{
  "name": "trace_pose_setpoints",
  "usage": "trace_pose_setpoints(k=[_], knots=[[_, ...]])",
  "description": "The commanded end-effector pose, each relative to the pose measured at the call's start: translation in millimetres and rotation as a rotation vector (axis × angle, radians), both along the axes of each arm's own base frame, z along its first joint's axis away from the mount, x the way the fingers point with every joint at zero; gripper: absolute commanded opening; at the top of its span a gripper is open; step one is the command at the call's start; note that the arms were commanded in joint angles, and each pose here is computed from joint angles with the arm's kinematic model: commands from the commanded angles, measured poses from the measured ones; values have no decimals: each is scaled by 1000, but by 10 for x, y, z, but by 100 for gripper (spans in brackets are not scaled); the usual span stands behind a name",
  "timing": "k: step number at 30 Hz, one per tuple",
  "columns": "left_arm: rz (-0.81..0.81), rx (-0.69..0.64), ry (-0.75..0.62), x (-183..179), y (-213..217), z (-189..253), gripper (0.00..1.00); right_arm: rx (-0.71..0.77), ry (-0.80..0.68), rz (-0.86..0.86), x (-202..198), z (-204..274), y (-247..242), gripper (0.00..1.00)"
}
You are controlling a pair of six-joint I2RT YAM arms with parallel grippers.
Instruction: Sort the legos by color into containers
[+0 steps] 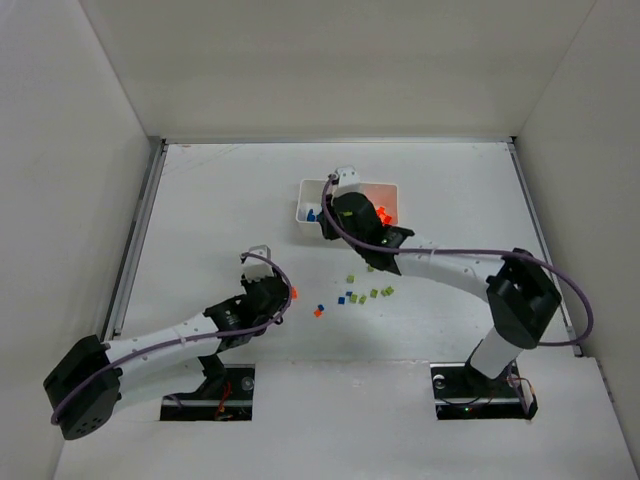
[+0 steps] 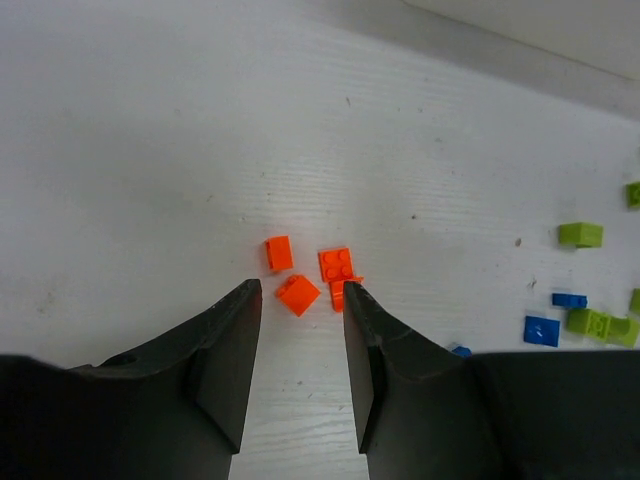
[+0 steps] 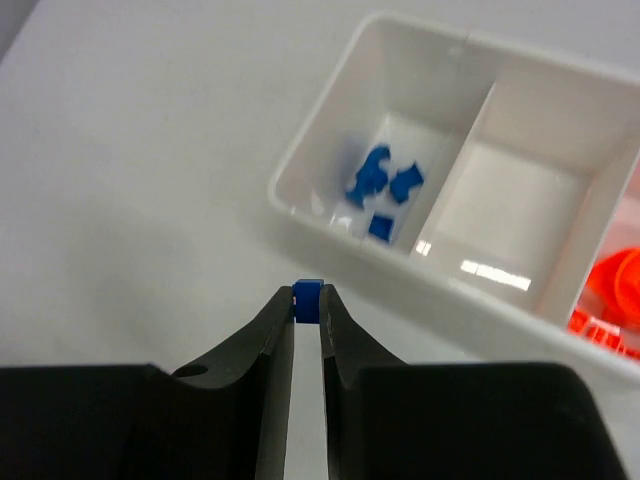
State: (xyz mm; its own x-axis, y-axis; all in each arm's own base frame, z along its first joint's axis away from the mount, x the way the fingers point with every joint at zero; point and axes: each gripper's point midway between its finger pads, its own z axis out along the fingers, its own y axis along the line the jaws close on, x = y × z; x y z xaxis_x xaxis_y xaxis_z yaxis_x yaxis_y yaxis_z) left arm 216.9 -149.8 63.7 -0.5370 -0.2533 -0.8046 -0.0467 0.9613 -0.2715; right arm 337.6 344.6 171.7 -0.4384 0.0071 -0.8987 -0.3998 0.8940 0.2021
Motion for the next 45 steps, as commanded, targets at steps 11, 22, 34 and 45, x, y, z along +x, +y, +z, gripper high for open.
trace_pose_setpoints(k=[11, 22, 34, 45], knots=[[68, 77, 14, -7, 80, -246, 32, 129, -27, -23, 746, 171, 241, 49], [28, 93, 42, 20, -69, -331, 31, 112, -23, -20, 331, 146, -22, 48], [7, 152, 79, 23, -145, -441, 17, 106, -7, -29, -26, -3, -328, 48], [-14, 108, -16, 57, -331, 244, 10, 123, 2, -100, -375, -138, -780, 49]])
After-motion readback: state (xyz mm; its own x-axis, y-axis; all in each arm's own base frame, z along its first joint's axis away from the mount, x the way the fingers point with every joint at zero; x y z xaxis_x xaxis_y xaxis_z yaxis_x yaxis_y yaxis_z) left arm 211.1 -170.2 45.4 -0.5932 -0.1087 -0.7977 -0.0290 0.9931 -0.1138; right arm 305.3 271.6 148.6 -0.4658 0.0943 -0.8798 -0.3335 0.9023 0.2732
